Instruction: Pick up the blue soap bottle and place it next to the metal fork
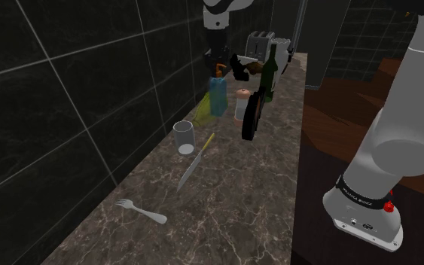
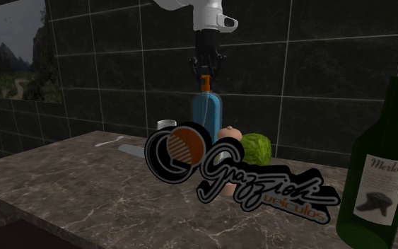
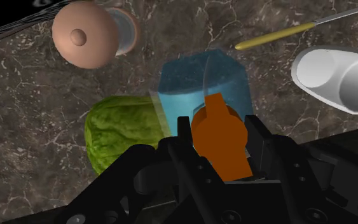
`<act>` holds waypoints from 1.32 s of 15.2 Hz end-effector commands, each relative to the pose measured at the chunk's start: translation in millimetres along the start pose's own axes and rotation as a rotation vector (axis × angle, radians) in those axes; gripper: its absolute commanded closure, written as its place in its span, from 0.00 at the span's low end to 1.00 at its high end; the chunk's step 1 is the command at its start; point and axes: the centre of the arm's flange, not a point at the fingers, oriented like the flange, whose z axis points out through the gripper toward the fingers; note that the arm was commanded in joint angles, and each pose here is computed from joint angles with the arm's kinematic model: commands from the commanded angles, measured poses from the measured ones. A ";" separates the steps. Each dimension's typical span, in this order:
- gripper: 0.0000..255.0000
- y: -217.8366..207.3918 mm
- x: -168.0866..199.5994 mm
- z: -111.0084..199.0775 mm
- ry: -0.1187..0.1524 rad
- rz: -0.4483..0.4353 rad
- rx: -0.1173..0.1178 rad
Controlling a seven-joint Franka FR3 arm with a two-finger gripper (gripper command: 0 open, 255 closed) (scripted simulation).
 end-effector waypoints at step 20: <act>1.00 -275.9 -48.1 -1.4 0.000 0.001 0.000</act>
